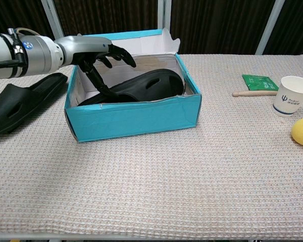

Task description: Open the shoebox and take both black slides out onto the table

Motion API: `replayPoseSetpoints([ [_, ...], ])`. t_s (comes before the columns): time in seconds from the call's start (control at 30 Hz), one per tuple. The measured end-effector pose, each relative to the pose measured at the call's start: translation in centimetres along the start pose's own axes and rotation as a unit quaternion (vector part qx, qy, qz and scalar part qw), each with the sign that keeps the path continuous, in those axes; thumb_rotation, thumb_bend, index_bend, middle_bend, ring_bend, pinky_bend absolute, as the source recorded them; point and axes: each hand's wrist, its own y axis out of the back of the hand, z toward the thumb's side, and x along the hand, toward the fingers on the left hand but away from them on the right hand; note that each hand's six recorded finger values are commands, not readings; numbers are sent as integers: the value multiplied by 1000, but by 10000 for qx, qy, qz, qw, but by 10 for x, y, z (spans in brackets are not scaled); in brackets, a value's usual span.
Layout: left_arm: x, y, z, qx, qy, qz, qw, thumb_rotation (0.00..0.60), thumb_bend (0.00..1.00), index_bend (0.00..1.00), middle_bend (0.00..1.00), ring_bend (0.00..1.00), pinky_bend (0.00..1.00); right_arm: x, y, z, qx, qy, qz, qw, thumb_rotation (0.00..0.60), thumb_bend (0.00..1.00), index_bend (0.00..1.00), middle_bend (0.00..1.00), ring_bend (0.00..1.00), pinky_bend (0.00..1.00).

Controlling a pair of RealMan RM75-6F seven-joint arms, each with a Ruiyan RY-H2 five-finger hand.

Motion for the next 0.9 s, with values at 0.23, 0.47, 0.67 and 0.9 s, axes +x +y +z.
replayPoseSetpoints([
  [0.23,9,-9,2,19,117,-120,9999,600,161,175,98,49,142,1,0,-2,0,-24,4,10000,600,102,0,25,0,58],
  [0.47,18,-19,2,105,222,-127,9996,600,215,373,401,394,417,0,-1,-3,-6,-52,25,10000,600,102,0,25,0,58],
  [0.67,23,-29,1,-24,229,-141,9996,600,354,599,656,603,638,-1,0,-5,-9,-80,-1,10000,600,102,0,25,0,59],
  [0.9,22,-15,3,-485,6,448,9978,600,416,664,708,619,671,-2,0,-5,-12,-75,-3,10000,600,102,0,25,0,58],
])
